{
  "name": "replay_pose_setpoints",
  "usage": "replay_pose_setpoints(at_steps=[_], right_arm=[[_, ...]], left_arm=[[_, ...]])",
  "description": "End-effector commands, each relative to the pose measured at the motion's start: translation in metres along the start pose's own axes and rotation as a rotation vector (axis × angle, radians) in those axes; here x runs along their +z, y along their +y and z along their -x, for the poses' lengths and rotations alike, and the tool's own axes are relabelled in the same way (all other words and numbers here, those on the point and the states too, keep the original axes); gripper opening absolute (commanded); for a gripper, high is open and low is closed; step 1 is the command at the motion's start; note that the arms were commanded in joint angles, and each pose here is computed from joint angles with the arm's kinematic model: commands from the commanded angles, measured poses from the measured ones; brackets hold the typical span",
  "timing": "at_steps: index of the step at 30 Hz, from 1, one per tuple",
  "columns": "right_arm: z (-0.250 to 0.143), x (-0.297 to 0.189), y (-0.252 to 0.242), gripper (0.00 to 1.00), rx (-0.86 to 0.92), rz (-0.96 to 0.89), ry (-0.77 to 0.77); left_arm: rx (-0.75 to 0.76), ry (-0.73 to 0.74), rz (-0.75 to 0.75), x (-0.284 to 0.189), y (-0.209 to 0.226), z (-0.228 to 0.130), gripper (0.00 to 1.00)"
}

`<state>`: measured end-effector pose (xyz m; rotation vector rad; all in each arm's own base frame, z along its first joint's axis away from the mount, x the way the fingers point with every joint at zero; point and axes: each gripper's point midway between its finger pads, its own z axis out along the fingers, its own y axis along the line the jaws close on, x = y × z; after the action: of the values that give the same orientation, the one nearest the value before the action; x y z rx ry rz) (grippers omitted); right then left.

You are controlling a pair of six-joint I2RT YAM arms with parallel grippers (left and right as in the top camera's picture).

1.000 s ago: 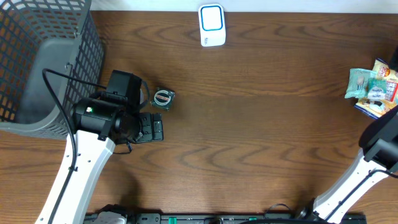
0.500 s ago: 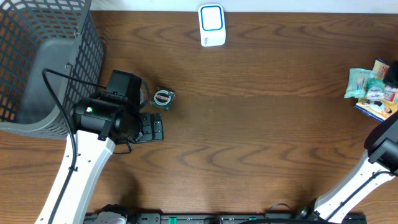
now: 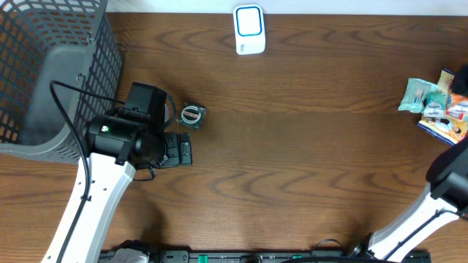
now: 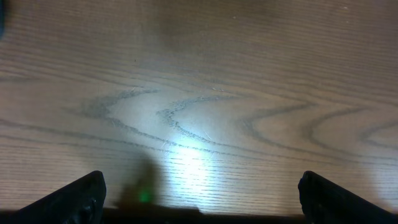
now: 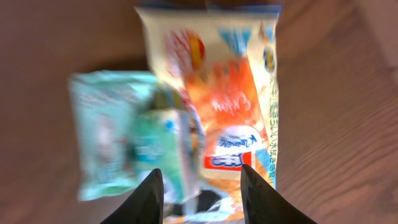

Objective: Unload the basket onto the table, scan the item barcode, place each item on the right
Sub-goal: 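Carry the orange pack right and drop it on the packets, then move the right gripper left to the green Zam-Buk tin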

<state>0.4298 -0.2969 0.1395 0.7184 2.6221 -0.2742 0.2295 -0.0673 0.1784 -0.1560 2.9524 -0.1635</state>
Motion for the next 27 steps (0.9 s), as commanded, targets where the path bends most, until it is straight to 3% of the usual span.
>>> replay_pose_setpoints(at_steps=[1,6,11,12,13,14,16,23,27], right_arm=[[0.03,-0.078,0.042,0.34,0.056,0.213,-0.169],[0.028,-0.156,0.129,0.38,0.046,0.63,-0.211],[-0.007,-0.211,0.225,0.55,-0.086,1.001,-0.107],[-0.018,-0.217,0.247,0.63,-0.125,1.042,-0.074],[-0.027,-0.219,0.262,0.62,-0.154,1.057,-0.054],[-0.038,-0.222,0.282,0.51,-0.193,1.075,-0.027],[-0.06,-0.225,0.319,0.44,-0.268,1.1,0.018],[-0.155,-0.215,0.441,0.54,-0.528,1.12,0.158],[-0.207,-0.188,0.491,0.59,-0.501,1.01,0.265]], left_arm=[[-0.012,0.006,-0.007,0.0,-0.001,-0.001,0.98],[-0.012,0.006,-0.006,0.0,0.0,-0.001,0.98],[-0.012,0.006,-0.006,0.0,0.0,-0.001,0.97],[-0.012,0.006,-0.007,0.0,-0.001,-0.001,0.98],[-0.012,0.006,-0.007,0.0,-0.001,-0.001,0.98],[-0.012,0.006,-0.007,0.0,-0.001,-0.001,0.98],[-0.012,0.006,-0.006,0.0,0.0,-0.001,0.98],[-0.012,0.006,-0.006,0.0,0.0,-0.001,0.98],[-0.012,0.006,-0.007,0.0,-0.001,-0.001,0.98]])
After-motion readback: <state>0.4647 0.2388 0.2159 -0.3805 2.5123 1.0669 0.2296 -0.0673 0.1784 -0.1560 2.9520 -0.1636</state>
